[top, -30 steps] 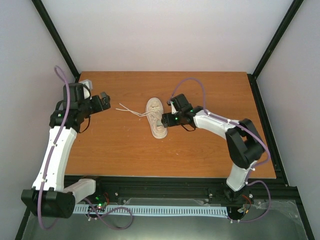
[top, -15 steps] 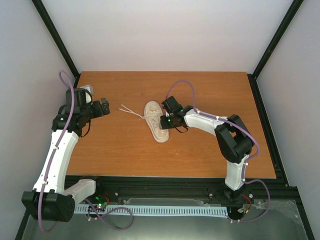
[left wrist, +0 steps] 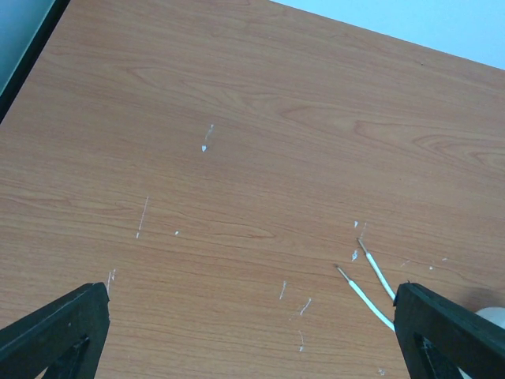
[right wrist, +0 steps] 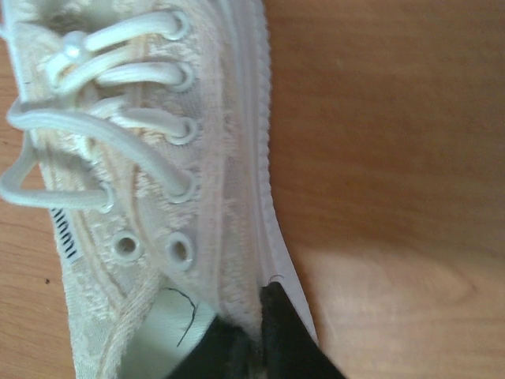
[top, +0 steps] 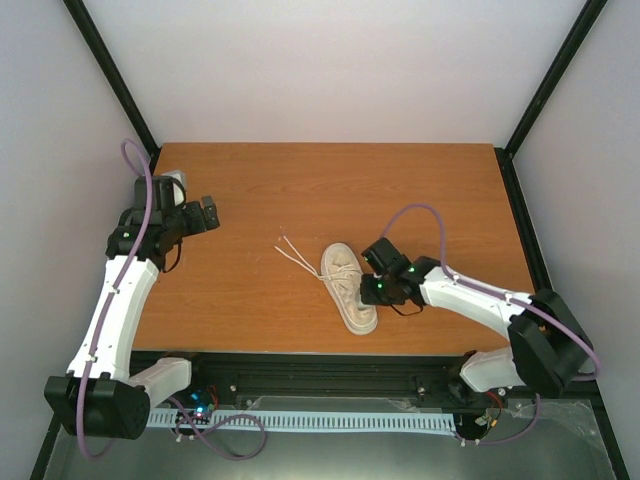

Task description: Tie the shoes

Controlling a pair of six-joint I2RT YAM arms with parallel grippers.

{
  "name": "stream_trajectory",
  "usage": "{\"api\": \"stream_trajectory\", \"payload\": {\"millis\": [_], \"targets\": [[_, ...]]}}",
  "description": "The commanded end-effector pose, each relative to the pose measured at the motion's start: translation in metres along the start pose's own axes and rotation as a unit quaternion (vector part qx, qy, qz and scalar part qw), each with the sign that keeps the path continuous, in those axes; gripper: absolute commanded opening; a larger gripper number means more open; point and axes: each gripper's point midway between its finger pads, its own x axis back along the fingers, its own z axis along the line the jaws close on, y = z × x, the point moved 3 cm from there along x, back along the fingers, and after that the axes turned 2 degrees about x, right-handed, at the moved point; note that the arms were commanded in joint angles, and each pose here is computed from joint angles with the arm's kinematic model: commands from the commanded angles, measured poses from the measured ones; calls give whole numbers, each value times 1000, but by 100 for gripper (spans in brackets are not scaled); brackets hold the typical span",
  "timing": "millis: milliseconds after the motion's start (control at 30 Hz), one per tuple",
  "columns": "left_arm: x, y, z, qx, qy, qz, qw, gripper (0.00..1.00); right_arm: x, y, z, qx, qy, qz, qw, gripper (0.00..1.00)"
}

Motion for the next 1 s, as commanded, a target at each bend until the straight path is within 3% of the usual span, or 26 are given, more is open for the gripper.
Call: {"api": "stream_trajectory", "payload": {"millis": [0, 33, 100, 167, 267, 367, 500, 667, 967], "targets": [[1, 3, 3, -9, 11, -9, 1000, 100, 6, -16, -6, -41, 10, 6, 999, 31], [2, 4, 4, -9, 13, -11, 1000, 100, 12, -15, -7, -37, 8, -2, 999, 50], [1, 4, 4, -9, 14, -12, 1000, 100, 28, -9, -11, -25, -8, -27, 999, 68], [1, 4, 4, -8, 14, -14, 1000, 100, 50, 5, -13, -5, -21, -71, 997, 80], [0, 5, 5, -7, 18, -16, 1000, 100, 74, 26, 3, 42, 7, -121, 992, 87], [0, 7, 7, -7, 26, -21, 999, 100, 77, 46, 29, 101, 39, -130, 986, 85], [7, 10, 11, -7, 34, -39, 999, 100, 56, 68, 63, 155, 60, -117, 979, 73], [15, 12, 12, -11, 33, -61, 998, 100, 11, 81, 103, 216, 70, -93, 970, 65], [10, 10, 7, -11, 20, -44, 999, 100, -65, 82, 156, 295, 50, -51, 953, 50]]}}
